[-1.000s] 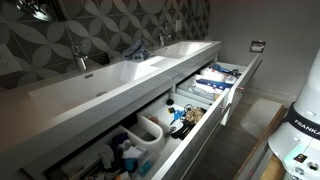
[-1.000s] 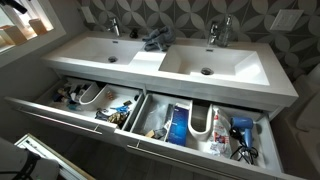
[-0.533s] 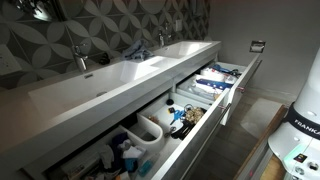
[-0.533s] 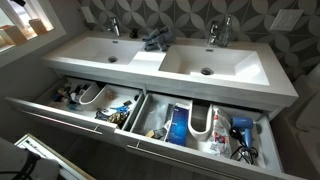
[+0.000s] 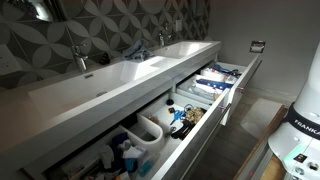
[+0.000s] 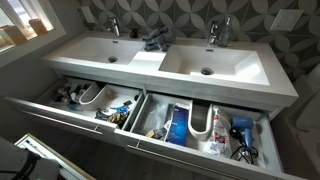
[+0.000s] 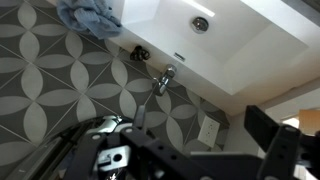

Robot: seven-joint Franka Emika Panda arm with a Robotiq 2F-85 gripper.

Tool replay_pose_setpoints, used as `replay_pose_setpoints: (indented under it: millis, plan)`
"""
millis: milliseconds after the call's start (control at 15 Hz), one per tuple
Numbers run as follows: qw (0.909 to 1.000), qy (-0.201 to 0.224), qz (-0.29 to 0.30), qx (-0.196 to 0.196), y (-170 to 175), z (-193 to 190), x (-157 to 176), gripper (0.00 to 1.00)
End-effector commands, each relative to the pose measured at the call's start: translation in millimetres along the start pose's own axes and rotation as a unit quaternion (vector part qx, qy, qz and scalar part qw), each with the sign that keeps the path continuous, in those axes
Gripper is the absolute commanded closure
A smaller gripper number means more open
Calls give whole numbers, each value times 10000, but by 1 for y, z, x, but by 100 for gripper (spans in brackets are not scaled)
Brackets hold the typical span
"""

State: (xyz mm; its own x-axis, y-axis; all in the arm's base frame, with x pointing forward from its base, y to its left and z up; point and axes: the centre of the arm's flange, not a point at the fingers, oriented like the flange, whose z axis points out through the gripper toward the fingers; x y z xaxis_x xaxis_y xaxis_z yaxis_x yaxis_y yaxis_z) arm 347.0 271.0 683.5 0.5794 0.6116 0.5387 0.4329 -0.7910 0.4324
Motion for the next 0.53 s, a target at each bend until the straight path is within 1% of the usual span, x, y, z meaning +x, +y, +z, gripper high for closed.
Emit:
replay_pose_setpoints:
  millis: [0,200,333,467]
  plan:
    - [9950,532,-496,682,-27,3,44,0]
    - [9839,1079,-752,1207,-56,4,68,0]
    - [9731,1417,-891,1585,-71,5,83,0]
    - [9597,1711,-1061,1960,-85,6,99,0]
